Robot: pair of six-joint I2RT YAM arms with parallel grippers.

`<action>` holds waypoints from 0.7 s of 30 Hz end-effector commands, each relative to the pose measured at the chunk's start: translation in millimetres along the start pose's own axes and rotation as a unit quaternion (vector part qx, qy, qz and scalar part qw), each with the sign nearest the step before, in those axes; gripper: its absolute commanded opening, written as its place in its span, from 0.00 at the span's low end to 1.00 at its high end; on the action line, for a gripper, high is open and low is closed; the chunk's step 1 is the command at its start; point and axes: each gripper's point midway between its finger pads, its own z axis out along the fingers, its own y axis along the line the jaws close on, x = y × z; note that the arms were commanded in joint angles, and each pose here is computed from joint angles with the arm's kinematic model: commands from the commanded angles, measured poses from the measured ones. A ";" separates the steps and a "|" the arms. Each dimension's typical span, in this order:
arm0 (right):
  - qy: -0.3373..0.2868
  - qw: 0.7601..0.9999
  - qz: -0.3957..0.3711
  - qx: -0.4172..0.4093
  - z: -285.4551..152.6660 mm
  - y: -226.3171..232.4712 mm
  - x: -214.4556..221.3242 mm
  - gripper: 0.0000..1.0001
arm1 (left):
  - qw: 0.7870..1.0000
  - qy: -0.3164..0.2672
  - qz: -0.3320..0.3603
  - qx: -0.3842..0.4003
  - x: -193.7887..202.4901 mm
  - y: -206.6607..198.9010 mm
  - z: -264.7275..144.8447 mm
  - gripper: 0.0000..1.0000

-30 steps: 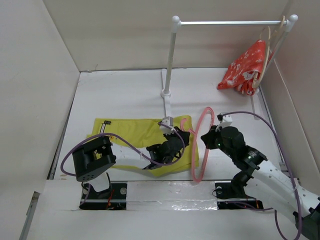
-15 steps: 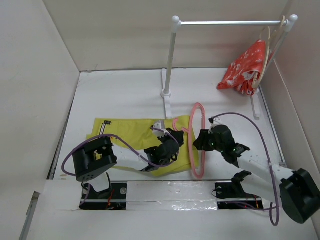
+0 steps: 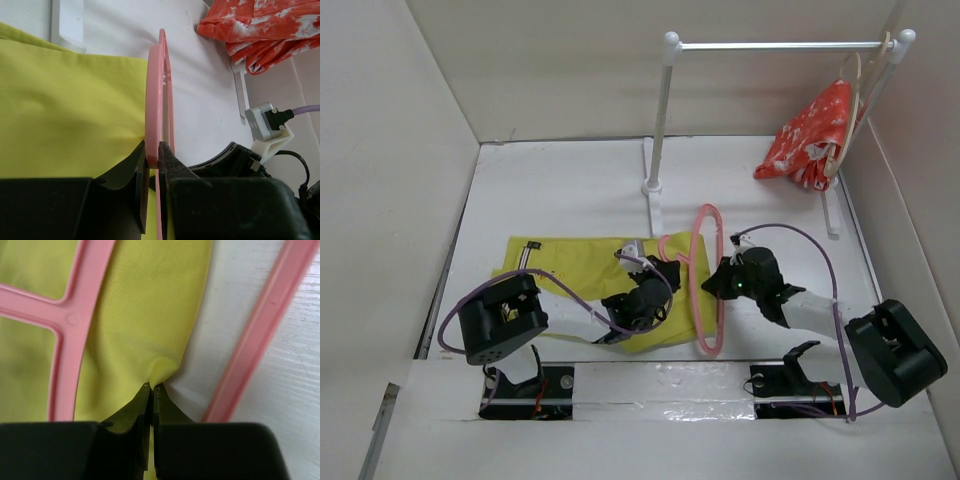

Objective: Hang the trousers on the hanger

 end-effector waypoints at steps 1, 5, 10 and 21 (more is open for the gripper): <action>-0.025 0.999 -0.005 -0.045 -8.0 15.1 -10.5 0.00 | 0.999 -0.032 0.043 -0.001 -22.7 4.8 -4.3 0.00; -0.070 0.997 -0.002 -0.025 -33.6 8.7 -32.0 0.00 | 0.996 -0.037 0.081 -0.015 -33.9 17.2 -9.6 0.00; -0.152 0.988 0.001 -0.017 -74.8 8.0 -71.9 0.00 | 0.992 -0.013 0.124 -0.011 -29.2 31.0 -18.6 0.00; -0.220 0.972 0.053 0.057 -112.0 -38.7 -93.9 0.00 | 0.986 -0.009 0.156 -0.055 -40.5 70.9 -40.3 0.00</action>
